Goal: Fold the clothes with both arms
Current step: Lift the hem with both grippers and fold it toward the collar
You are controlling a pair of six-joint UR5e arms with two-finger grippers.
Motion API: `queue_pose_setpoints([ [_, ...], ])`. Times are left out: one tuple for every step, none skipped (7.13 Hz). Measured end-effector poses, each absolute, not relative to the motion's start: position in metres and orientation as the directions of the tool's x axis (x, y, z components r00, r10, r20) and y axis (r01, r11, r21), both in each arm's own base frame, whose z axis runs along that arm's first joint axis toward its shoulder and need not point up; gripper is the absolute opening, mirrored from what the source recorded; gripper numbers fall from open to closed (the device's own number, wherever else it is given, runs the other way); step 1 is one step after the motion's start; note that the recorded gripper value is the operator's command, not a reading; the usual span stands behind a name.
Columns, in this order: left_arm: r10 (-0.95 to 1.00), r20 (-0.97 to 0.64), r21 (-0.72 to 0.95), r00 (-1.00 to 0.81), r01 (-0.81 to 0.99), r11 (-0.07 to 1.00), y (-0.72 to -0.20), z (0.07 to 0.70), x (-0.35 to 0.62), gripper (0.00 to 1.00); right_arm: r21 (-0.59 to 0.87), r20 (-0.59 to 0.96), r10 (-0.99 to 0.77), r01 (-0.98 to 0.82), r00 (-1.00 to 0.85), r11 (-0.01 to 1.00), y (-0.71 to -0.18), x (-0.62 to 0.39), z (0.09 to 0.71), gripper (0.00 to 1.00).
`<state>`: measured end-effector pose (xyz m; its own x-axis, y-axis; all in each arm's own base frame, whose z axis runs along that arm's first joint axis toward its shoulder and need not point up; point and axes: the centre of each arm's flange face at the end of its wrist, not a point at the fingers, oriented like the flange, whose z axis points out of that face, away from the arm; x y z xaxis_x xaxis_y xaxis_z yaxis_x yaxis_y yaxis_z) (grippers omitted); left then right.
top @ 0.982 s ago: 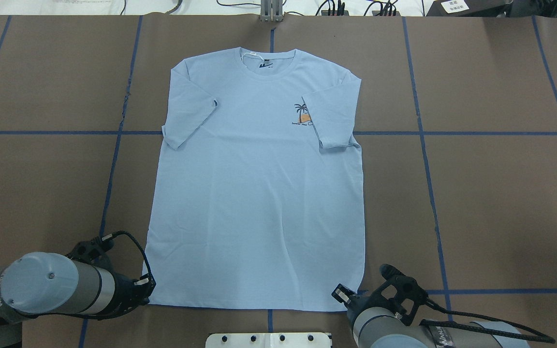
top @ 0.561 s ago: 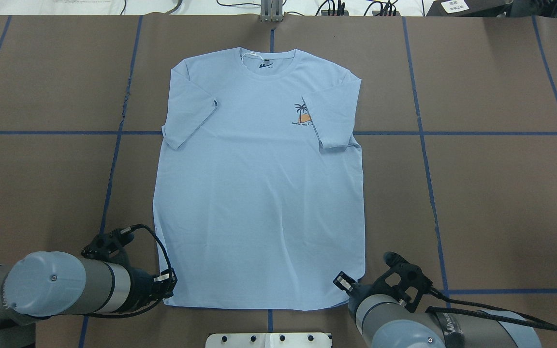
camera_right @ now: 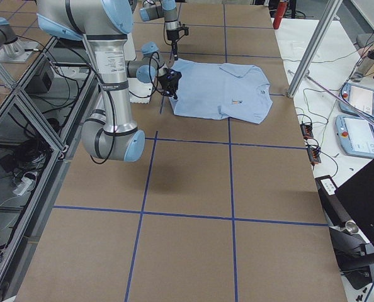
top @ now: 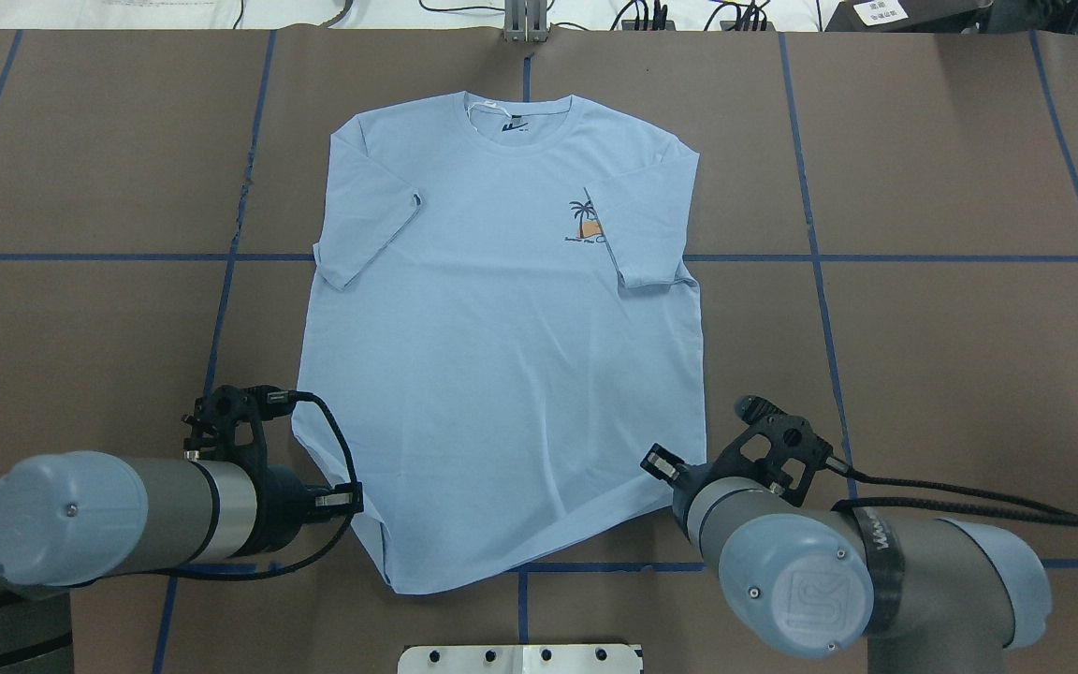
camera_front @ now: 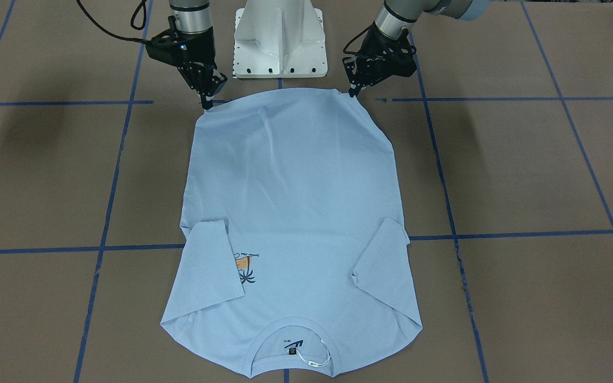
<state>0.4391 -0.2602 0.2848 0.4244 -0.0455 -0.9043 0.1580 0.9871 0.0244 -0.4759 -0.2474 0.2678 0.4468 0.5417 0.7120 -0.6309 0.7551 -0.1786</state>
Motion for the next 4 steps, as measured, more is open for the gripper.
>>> queue_pose_setpoints([
  [-0.018, -0.907, 0.054, 0.422, 0.159, 0.986, -0.273, 0.281, 0.431, 0.00, -0.165, 0.714, 0.531, -0.627, 0.456, 0.761, -0.263, -0.468, 0.267, 0.00],
  [-0.017, -0.905, 0.067, 0.425, 0.181, 0.981, -0.290, 0.281, 0.426, 0.00, -0.143, 0.720, 0.511, -0.621, 0.469, 0.771, -0.277, -0.460, 0.264, 0.00],
  [-0.027, -0.900, 0.075, 0.434, 0.215, 0.974, -0.313, 0.282, 0.425, 0.00, -0.118, 0.727, 0.492, -0.619, 0.479, 0.776, -0.292, -0.454, 0.261, 0.00],
  [-0.045, -0.897, 0.077, 0.440, 0.255, 0.964, -0.340, 0.281, 0.429, 0.00, -0.091, 0.729, 0.479, -0.624, 0.489, 0.776, -0.311, -0.449, 0.260, 0.00],
])
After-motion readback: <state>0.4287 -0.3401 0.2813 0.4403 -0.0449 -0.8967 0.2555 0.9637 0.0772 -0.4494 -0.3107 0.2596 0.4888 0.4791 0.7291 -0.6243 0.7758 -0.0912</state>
